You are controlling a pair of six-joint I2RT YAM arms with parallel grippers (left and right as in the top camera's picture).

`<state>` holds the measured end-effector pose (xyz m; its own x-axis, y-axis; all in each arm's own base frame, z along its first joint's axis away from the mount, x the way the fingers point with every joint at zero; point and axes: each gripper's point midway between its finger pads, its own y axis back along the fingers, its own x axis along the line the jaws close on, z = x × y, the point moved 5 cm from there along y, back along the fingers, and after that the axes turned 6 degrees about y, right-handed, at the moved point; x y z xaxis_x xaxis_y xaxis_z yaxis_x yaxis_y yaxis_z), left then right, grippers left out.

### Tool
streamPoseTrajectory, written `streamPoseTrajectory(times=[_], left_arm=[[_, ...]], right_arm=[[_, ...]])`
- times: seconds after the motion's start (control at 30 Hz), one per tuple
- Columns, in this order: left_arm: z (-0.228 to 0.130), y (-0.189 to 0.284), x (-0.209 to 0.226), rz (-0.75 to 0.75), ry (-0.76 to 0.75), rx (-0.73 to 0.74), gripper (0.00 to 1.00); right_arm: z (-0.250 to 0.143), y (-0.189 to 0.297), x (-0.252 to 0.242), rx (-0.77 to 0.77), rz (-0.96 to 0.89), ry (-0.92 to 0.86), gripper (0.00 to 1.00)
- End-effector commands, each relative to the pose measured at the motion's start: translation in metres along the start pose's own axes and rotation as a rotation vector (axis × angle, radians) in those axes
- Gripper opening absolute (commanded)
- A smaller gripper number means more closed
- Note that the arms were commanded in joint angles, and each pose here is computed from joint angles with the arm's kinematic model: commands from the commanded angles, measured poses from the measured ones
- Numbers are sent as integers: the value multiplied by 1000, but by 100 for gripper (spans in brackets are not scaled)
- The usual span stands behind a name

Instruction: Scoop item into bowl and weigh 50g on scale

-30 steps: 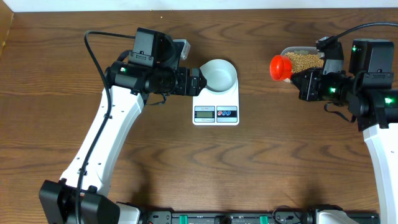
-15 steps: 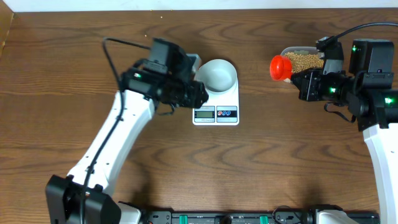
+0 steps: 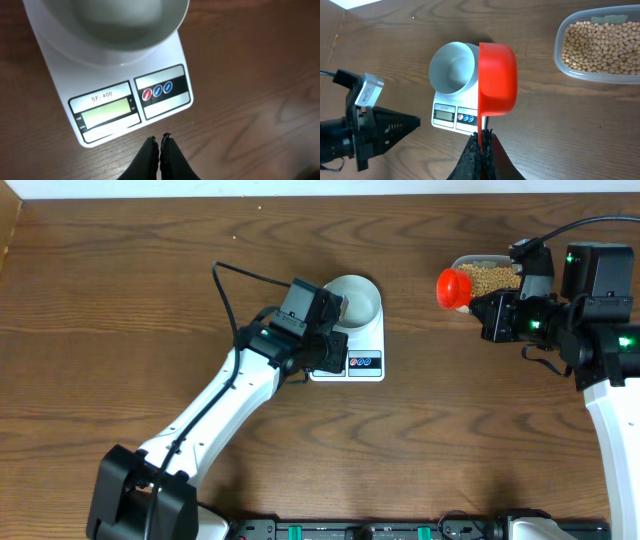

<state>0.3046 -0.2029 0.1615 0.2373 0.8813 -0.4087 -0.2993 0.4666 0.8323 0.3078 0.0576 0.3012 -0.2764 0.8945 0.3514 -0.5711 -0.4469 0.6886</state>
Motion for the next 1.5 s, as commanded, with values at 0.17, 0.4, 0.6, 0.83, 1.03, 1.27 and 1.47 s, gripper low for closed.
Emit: streamPoseTrajectory(times=[0.17, 0.4, 0.6, 0.83, 1.03, 1.27, 1.47], left_arm=[[-1, -29, 10, 24, 19, 4, 8], [-17, -62, 16, 52, 21, 95, 7], [-21, -74, 18, 57, 20, 115, 7], [-13, -77, 18, 59, 8, 72, 7], [-8, -79, 14, 91, -20, 25, 7], [-13, -84, 5, 108, -56, 22, 7], [-15, -88, 7, 130, -62, 23, 7]], right_arm=[[1, 0, -9, -10, -67, 11, 1], [7, 1, -10, -38, -74, 23, 1], [8, 1, -13, -43, -100, 17, 1], [8, 1, -14, -45, -111, 17, 1], [8, 1, -14, -43, -111, 16, 1], [7, 1, -14, -41, -111, 15, 1], [6, 1, -14, -35, -111, 13, 1]])
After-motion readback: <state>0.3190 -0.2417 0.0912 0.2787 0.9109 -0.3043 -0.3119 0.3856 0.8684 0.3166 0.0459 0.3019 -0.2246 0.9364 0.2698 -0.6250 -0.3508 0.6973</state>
